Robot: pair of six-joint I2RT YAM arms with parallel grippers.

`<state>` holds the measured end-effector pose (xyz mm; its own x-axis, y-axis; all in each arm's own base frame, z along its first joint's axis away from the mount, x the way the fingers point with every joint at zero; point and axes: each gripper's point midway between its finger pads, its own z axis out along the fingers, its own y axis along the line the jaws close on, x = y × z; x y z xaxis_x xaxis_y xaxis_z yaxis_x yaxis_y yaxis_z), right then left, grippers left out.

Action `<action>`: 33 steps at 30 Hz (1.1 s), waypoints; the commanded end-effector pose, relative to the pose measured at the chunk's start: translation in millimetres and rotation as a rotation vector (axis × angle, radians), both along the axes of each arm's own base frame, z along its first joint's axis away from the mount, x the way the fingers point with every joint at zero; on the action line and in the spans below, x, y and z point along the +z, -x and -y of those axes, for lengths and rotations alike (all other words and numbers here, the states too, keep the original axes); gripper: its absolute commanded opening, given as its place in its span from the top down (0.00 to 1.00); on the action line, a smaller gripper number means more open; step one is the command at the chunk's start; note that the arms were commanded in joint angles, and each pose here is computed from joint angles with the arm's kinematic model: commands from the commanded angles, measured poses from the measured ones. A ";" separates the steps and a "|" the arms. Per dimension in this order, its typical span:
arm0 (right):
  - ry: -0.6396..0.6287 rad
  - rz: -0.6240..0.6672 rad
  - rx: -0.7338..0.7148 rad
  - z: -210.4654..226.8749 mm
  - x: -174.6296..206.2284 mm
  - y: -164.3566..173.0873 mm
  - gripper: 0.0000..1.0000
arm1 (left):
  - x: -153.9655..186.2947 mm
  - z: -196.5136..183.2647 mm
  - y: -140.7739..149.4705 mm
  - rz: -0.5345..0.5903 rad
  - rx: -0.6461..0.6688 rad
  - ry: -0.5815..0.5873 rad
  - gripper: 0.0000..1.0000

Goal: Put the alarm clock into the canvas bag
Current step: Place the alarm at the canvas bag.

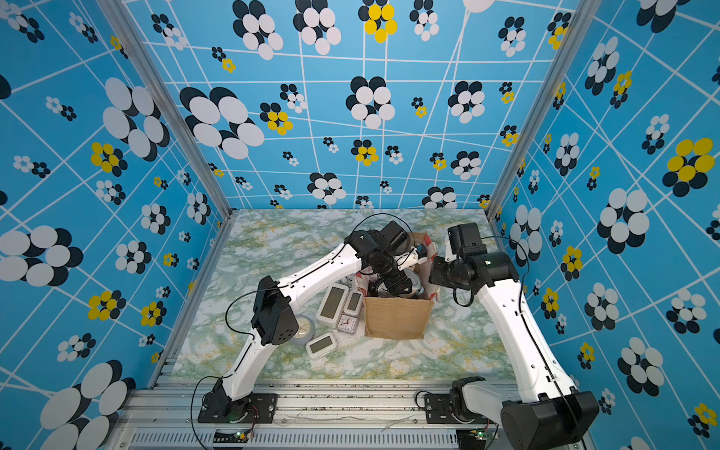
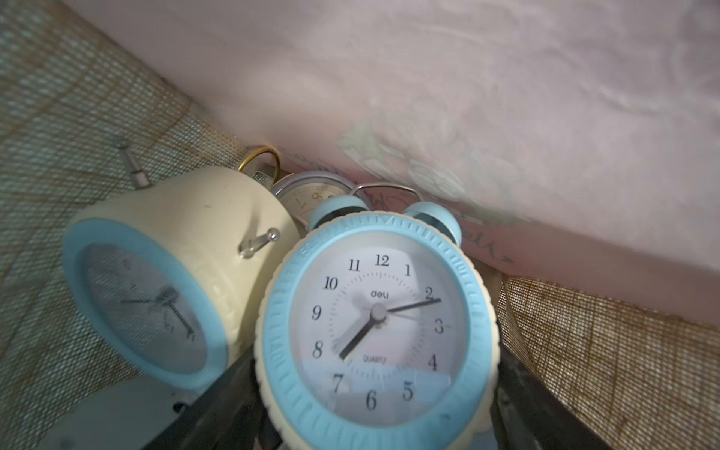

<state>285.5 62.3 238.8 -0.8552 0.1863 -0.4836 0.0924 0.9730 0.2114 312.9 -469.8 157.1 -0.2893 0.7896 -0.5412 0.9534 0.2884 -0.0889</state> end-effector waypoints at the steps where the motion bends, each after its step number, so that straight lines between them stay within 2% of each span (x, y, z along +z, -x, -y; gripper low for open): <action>1: -0.010 0.021 0.010 -2.4 9.7 0.7 1.00 | -33.8 -12.0 25.3 -0.110 -0.068 -0.103 0.26; 6: -0.010 0.021 0.012 -3.0 10.1 -0.9 1.00 | -32.0 -21.5 40.4 -0.136 -0.126 -0.127 0.10; 12: -0.015 0.022 0.013 -3.9 10.5 -1.9 1.00 | -2.7 -25.1 35.8 -0.089 -0.106 -0.072 0.00; 24: -0.014 0.016 0.009 -3.6 8.8 -3.2 1.00 | 80.7 -28.2 28.2 -0.022 -0.039 0.149 0.01; 32: -0.015 0.010 0.011 -4.5 6.5 -3.6 1.00 | 129.2 -45.2 19.9 0.007 0.067 0.281 0.00; 33: -0.015 0.007 0.013 -4.7 5.9 -3.4 0.97 | 134.7 -47.4 20.3 0.007 0.076 0.297 0.01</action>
